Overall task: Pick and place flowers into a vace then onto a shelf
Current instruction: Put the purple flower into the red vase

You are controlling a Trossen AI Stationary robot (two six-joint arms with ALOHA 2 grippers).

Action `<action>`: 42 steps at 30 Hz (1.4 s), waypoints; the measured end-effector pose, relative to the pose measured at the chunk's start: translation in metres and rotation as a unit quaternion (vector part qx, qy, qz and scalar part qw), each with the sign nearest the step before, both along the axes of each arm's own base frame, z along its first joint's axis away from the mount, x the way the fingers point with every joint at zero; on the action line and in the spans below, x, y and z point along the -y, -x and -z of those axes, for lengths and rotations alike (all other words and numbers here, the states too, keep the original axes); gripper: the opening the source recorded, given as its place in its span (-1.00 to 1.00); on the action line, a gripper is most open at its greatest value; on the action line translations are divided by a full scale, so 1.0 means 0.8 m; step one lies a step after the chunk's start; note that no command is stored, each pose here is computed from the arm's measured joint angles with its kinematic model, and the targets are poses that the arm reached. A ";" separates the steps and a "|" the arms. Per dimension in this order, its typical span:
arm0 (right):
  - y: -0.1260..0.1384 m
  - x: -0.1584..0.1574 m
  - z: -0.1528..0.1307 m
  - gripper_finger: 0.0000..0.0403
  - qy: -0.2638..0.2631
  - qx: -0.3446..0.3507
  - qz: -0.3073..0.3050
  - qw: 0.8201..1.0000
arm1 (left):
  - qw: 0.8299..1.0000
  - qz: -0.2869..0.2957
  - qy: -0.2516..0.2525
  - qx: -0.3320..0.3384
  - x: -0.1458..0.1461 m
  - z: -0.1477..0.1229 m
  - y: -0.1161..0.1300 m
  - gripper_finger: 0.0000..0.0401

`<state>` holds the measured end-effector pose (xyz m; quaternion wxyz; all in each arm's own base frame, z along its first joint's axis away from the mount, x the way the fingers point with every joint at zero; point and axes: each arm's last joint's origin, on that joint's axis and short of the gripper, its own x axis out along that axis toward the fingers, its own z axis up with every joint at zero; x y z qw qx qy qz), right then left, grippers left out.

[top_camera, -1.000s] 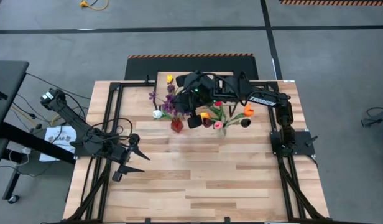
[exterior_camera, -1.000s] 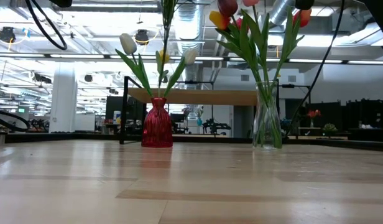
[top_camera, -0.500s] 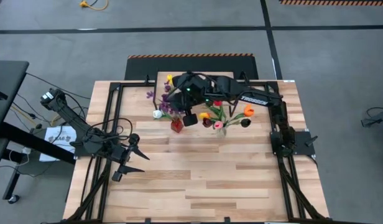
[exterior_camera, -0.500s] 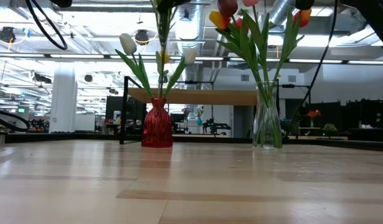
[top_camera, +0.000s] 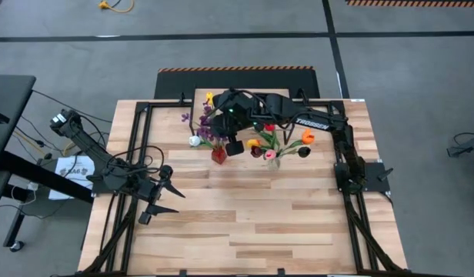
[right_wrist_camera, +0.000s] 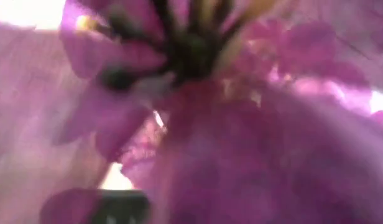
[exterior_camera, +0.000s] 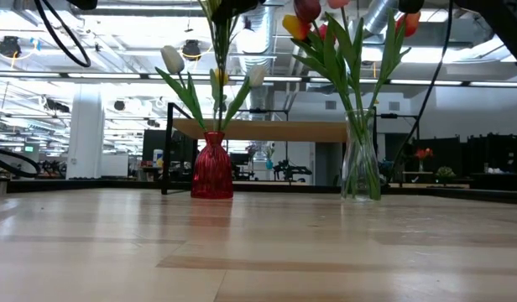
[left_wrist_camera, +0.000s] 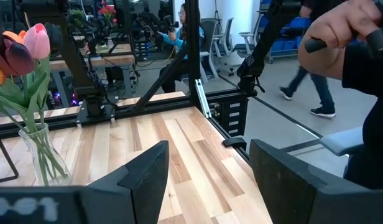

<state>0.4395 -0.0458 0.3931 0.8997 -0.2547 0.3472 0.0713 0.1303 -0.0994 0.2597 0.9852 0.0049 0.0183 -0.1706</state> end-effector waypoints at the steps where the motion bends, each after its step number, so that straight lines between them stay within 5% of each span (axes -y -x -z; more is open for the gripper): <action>1: 0.000 0.000 0.000 -0.90 0.000 0.000 -0.001 1.000 | 1.000 0.000 -0.001 -0.001 0.000 0.000 0.000 0.07; 15: 0.001 -0.002 0.002 -0.57 -0.027 -0.007 -0.010 1.000 | 1.000 0.000 0.000 -0.007 0.000 0.002 0.000 0.07; 30: 0.004 -0.002 0.004 0.13 -0.038 -0.020 0.001 0.999 | 1.000 0.000 0.000 -0.008 0.000 0.002 0.000 0.07; 42: 0.004 -0.003 0.003 0.19 -0.038 -0.020 0.001 0.999 | 1.000 -0.001 0.002 -0.009 0.000 0.002 0.000 0.07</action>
